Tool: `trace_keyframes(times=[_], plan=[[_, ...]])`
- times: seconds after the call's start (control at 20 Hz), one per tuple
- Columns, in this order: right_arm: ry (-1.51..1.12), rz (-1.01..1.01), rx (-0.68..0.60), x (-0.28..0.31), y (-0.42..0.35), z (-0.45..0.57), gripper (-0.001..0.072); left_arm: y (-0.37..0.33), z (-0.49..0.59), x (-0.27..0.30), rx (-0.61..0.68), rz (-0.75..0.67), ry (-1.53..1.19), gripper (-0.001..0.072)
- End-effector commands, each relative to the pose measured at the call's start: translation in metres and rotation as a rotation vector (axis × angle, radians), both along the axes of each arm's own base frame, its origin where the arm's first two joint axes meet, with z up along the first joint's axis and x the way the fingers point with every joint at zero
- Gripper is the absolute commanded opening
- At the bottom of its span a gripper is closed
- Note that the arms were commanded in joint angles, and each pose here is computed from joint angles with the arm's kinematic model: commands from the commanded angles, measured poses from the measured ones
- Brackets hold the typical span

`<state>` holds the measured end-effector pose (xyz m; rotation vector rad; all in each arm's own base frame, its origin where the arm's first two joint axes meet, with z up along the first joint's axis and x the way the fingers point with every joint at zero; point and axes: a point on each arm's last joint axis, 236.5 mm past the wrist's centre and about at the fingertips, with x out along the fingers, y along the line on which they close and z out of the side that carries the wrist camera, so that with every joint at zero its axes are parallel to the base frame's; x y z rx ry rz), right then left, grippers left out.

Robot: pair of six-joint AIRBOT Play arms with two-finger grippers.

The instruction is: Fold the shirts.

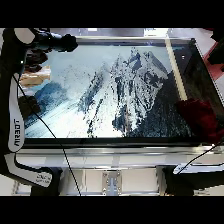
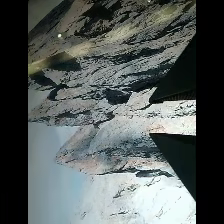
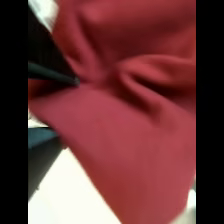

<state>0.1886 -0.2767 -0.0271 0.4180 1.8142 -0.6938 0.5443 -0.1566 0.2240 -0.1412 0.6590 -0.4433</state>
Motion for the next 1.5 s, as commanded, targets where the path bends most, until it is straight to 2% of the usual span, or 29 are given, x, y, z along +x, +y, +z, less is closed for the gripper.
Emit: trace_keyframes(times=[0.0, 0.15, 0.25, 0.3, 0.4, 0.5, 0.6, 0.75, 0.85, 1.0, 1.1, 1.2, 1.3, 1.45], plan=[[0.138, -0.014, 0.037, -0.036, 0.012, -0.001, 0.0349, -0.005, 0.002, -0.001, -0.022, -0.009, 0.002, 0.0240], [0.027, 0.001, -0.094, -0.024, -0.007, 0.033, 0.0349, -0.005, 0.002, -0.001, -0.021, -0.010, 0.001, 0.0240], [-0.302, -0.004, -0.090, 0.039, 0.007, 0.059, 0.0348, -0.005, 0.003, -0.001, -0.025, -0.010, 0.001, 0.0240], [-0.556, 0.010, -0.012, 0.091, 0.033, 0.077, 0.0348, -0.007, 0.003, -0.002, -0.036, -0.011, 0.005, 0.0240], [-0.992, 0.178, 0.280, 0.186, 0.124, 0.132, 0.0347, -0.011, 0.005, -0.003, -0.065, -0.013, 0.015, 0.0240], [-1.185, 0.423, 0.507, 0.230, 0.221, 0.171, 0.0346, -0.011, 0.002, -0.006, -0.075, -0.007, 0.037, 0.0240], [-1.169, 0.637, 0.554, 0.245, 0.302, 0.157, 0.0347, -0.013, -0.011, -0.019, -0.077, -0.014, 0.123, 0.0240], [-1.052, 0.906, 0.487, 0.243, 0.389, 0.102, 0.0346, -0.014, -0.033, -0.046, -0.050, -0.046, 0.270, 0.0240], [-0.953, 1.051, 0.460, 0.225, 0.428, 0.068, 0.0345, -0.014, -0.036, -0.050, -0.043, -0.054, 0.289, 0.0240], [-0.844, 1.158, 0.496, 0.197, 0.462, 0.037, 0.0343, -0.014, -0.036, -0.050, -0.043, -0.053, 0.288, 0.0240], [-0.826, 1.169, 0.520, 0.186, 0.476, 0.029, 0.0343, -0.014, -0.036, -0.050, -0.043, -0.053, 0.288, 0.0240], [-0.794, 1.032, 0.548, 0.177, 0.487, 0.026, 0.0298, -0.014, -0.036, -0.050, -0.043, -0.053, 0.288, 0.0240], [-0.772, 0.900, 0.584, 0.170, 0.501, 0.027, 0.0300, -0.014, -0.036, -0.050, -0.043, -0.053, 0.288, 0.0240], [-0.766, 0.871, 0.605, 0.165, 0.511, 0.029, 0.0300, -0.014, -0.036, -0.050, -0.043, -0.053, 0.288, 0.0240]])
